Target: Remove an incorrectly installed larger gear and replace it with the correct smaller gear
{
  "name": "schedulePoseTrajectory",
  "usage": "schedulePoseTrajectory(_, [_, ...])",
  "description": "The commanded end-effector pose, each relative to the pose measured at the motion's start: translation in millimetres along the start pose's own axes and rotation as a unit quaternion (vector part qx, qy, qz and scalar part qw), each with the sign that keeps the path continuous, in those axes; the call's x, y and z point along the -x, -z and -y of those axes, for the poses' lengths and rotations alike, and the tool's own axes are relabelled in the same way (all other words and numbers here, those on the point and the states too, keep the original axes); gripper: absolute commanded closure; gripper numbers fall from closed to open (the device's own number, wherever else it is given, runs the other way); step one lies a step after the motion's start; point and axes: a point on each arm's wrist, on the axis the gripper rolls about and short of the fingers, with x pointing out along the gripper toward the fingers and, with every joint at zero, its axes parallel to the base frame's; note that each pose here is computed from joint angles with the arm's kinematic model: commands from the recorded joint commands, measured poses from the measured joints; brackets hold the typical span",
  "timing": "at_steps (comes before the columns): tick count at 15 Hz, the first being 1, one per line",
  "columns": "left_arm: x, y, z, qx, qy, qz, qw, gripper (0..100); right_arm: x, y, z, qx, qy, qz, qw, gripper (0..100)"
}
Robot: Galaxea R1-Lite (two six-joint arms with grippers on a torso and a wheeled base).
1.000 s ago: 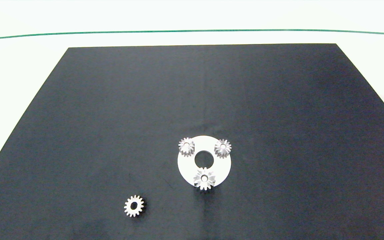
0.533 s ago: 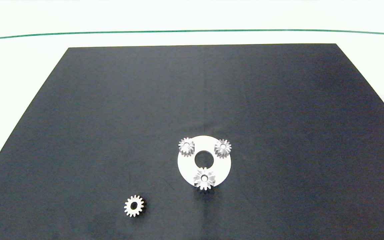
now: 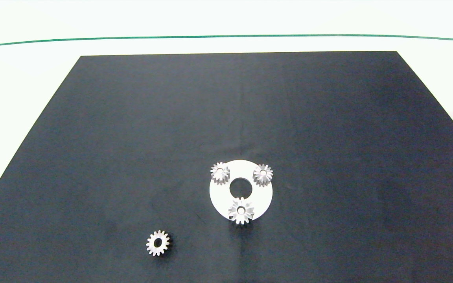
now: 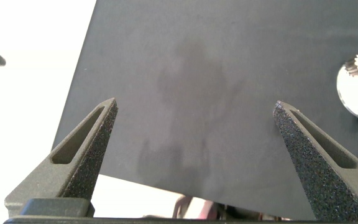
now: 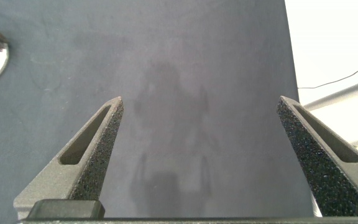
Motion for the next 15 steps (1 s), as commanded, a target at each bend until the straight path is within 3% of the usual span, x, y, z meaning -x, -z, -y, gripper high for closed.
schedulePoseTrajectory(1, [-40.2,-66.7,13.7,-0.008,-0.025,-0.11,0.9936,0,-42.0,-54.8,6.2,0.024,-0.009,-0.091,0.9955,0])
schedulePoseTrajectory(3, [-52.4,-80.3,16.6,-0.015,-0.037,-0.187,0.9816,0,-57.5,-68.7,7.4,0.026,-0.013,-0.116,0.9929,0])
schedulePoseTrajectory(5, [-67.3,-91.3,19.3,-0.014,-0.045,-0.23,0.9722,0,-73.2,-67.8,6.2,0.028,-0.019,-0.148,0.9884,0])
schedulePoseTrajectory(9, [-93.9,-97.2,22.8,-0.02,-0.046,-0.264,0.9633,0,-110.0,-57.4,2.2,0.034,-0.035,-0.239,0.9699,0])
schedulePoseTrajectory(12, [-112.7,-93.6,34.9,-0.044,-0.007,-0.3,0.953,0,-125.4,-51.4,-0.1,0.036,-0.044,-0.277,0.9592,0])
schedulePoseTrajectory(15, [-117.1,-92.5,40.2,-0.037,0.004,-0.309,0.9504,0,-139.4,-52.1,-0.7,0.025,-0.042,-0.292,0.9552,0])
